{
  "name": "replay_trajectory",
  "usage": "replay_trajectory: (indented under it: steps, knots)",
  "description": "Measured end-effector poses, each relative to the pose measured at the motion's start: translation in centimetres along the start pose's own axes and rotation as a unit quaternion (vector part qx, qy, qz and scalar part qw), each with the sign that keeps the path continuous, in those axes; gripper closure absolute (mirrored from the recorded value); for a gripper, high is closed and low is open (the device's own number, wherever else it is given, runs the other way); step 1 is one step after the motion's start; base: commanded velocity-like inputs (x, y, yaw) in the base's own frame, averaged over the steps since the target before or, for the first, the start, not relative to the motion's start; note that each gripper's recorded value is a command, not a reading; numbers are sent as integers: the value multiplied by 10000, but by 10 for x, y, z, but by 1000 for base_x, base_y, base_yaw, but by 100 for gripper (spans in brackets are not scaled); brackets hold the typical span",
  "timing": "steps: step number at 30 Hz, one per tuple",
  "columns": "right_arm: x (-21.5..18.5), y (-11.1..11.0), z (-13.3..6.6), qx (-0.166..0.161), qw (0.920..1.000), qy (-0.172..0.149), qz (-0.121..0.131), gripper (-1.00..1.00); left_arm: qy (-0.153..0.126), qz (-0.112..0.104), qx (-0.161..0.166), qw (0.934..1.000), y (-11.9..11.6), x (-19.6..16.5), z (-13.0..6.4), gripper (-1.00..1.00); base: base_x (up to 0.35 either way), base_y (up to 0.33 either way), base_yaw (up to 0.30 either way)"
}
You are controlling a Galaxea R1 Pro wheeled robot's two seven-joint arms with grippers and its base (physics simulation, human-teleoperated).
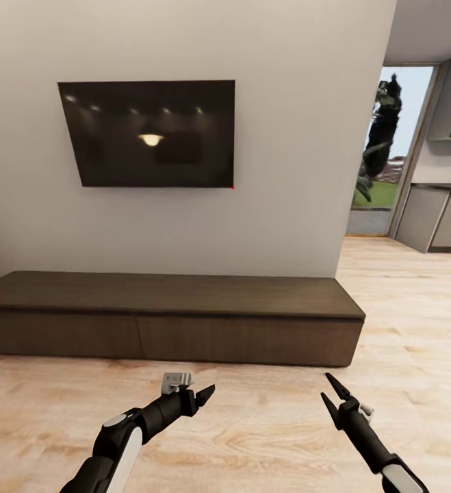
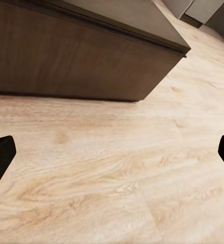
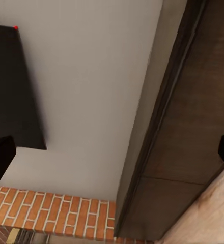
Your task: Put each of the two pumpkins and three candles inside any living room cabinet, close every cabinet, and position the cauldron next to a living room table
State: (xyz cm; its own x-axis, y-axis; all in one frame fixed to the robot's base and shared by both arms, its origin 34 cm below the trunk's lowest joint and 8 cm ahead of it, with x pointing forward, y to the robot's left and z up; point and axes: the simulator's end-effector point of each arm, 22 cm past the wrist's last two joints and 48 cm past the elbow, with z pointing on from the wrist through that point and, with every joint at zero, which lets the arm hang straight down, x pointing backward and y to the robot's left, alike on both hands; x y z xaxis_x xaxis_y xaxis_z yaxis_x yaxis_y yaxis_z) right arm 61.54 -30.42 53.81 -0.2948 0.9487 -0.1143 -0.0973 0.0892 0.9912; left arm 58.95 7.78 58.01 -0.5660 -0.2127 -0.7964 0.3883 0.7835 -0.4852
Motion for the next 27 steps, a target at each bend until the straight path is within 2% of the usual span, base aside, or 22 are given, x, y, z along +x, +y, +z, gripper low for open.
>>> replay_trajectory:
  steps: [4, 11, 17, 27]
  knots:
    - [-3, 3, -4, -100, 9999, -49, -69, -100, 10, 0, -2, 10000, 0, 1, 0, -100, 205, 0, 0]
    - [-14, -3, -13, -62, 9996, -270, 13, -100, 17, -2, -4, 10000, 0, 2, 0, -100, 290, 0, 0]
    - [-17, -4, -15, -63, 9994, -337, 32, -100, 20, -2, -4, 10000, 0, 2, 0, -100, 266, 0, 0]
    - [-18, -4, -15, -61, 9993, -358, 38, -100, 126, -10, 72, 9999, -4, 8, 2, -100, 87, 0, 0]
